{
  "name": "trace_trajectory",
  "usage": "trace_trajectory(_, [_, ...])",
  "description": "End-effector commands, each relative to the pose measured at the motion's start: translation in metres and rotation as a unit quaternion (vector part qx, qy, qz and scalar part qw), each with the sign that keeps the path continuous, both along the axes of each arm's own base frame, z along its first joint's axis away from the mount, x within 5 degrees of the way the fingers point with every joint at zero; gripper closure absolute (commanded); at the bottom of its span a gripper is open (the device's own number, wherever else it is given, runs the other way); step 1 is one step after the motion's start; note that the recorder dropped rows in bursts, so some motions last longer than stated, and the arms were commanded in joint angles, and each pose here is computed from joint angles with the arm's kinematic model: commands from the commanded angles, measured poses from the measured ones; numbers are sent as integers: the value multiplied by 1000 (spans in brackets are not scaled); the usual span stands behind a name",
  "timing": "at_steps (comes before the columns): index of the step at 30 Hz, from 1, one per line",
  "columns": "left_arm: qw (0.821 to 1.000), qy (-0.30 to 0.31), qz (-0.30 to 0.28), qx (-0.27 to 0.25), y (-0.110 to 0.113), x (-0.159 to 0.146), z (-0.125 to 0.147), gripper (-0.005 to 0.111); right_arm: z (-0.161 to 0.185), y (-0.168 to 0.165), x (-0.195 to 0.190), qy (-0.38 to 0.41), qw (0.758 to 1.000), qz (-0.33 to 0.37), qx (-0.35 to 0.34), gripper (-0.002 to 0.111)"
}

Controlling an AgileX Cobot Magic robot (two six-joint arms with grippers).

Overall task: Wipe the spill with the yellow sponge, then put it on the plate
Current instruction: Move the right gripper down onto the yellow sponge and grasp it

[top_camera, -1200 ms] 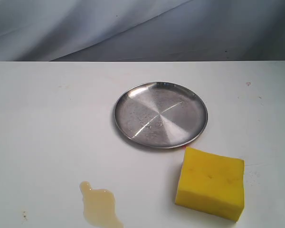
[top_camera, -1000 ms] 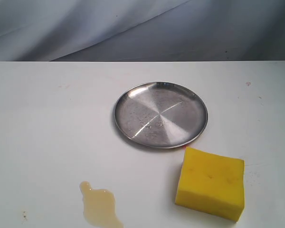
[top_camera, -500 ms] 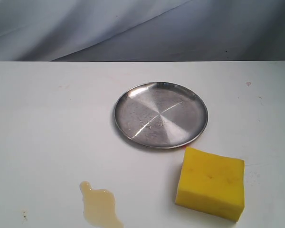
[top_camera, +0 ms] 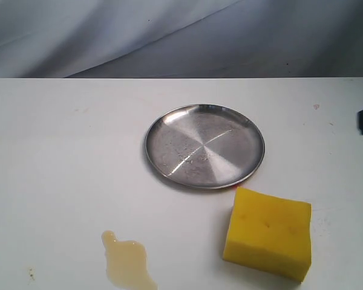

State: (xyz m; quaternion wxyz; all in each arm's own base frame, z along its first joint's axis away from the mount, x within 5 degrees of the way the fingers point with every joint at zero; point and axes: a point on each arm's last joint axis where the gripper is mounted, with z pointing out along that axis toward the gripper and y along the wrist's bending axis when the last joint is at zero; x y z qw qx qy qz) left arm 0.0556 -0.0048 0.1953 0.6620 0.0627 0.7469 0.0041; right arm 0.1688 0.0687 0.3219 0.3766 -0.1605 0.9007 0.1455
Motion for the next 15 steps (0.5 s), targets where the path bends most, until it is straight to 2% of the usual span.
trace_trajectory(1, [1000, -3, -3, 0, 0, 0, -1, 107, -26, 32, 25, 120, 987, 105, -25, 97])
trace_trajectory(4, [1000, -3, -3, 0, 0, 0, -1, 107, -54, 45, 37, 192, 970, 139, -53, 70])
trace_trajectory(5, [1000, -3, -3, 0, 0, 0, -1, 107, -65, 48, 42, 212, 963, 150, -69, 54])
trace_trajectory(8, [1000, -3, -3, 0, 0, 0, -1, 107, -91, 54, 53, 256, 951, 152, -87, 24])
trace_trajectory(10, [1000, -3, -3, 0, 0, 0, -1, 107, -106, 58, 60, 281, 946, 139, -83, 18])
trace_trajectory(15, [1000, -3, -3, 0, 0, 0, -1, 107, -141, 62, 75, 321, 937, 108, -87, 18])
